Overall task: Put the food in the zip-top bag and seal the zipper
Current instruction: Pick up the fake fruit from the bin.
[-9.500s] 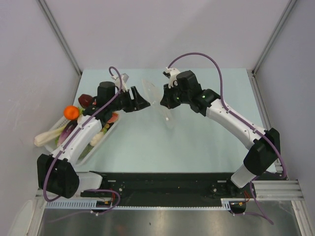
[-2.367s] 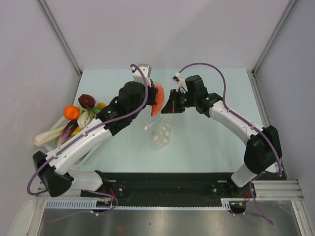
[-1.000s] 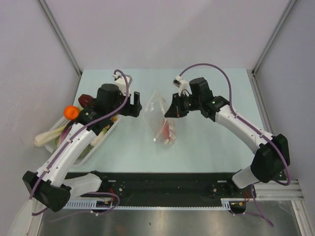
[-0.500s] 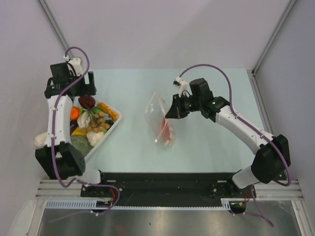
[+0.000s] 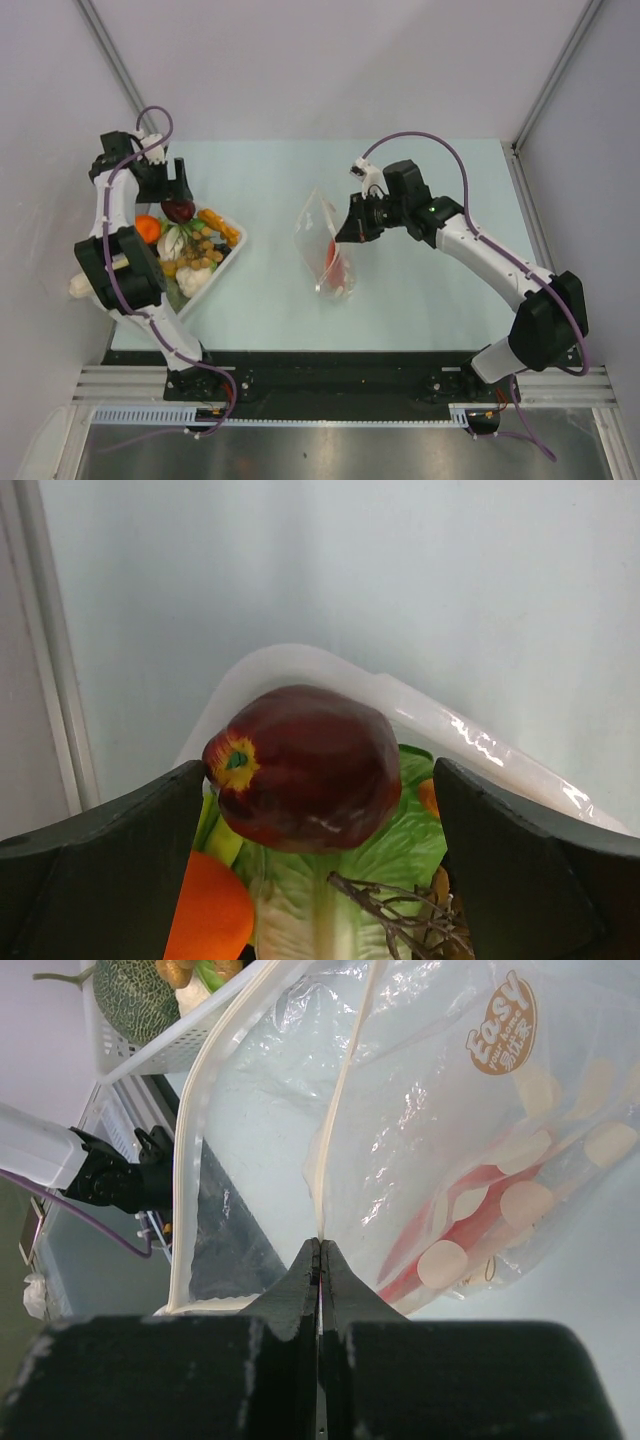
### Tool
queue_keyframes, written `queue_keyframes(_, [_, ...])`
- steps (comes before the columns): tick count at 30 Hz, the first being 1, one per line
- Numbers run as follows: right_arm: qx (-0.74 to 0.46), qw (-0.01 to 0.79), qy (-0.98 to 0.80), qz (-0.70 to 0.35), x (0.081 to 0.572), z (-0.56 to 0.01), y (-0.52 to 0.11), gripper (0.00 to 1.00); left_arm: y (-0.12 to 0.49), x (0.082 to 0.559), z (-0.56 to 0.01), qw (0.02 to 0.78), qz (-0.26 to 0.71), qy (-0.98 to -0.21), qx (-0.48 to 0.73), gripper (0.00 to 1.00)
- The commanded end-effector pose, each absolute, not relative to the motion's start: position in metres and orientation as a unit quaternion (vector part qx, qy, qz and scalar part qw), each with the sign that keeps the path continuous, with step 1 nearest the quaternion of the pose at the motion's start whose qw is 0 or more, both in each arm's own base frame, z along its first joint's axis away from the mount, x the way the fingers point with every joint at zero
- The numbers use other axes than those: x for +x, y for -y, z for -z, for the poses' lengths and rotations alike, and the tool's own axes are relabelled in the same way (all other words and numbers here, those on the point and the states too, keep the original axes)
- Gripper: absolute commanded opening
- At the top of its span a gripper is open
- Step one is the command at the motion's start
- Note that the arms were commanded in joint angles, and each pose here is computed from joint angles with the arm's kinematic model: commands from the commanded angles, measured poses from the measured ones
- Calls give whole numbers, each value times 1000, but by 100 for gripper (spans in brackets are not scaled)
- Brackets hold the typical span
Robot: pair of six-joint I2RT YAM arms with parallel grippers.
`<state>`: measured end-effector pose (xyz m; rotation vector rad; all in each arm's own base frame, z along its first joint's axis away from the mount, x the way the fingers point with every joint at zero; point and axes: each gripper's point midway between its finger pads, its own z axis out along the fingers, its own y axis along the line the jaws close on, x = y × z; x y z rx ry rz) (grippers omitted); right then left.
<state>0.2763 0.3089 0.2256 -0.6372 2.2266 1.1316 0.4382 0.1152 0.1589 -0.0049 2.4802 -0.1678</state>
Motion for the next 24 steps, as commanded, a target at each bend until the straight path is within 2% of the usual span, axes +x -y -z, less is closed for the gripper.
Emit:
queue_keyframes(1, [-241, 278, -826, -427, 278, -224, -314, 0, -98, 441, -150, 326, 109, -939, 23, 99])
queue_keyframes(7, [-239, 276, -828, -427, 279, -222, -315, 0, -96, 444, -136, 318, 123, -940, -3, 90])
queue_keyframes(11, [-240, 273, -828, -428, 278, -221, -316, 0, -111, 448, -136, 322, 87, -942, -22, 100])
queue_keyframes(17, [-241, 274, -826, -429, 278, -222, -316, 0, -111, 445, -129, 309, 87, -947, -19, 100])
queue_keyframes(21, [-241, 274, -826, -429, 279, -222, -316, 0, -108, 441, -127, 302, 98, -948, -19, 95])
queue_keyframes(24, [-241, 274, -827, -429, 278, -222, -315, 0, -110, 439, -126, 297, 92, -950, -30, 98])
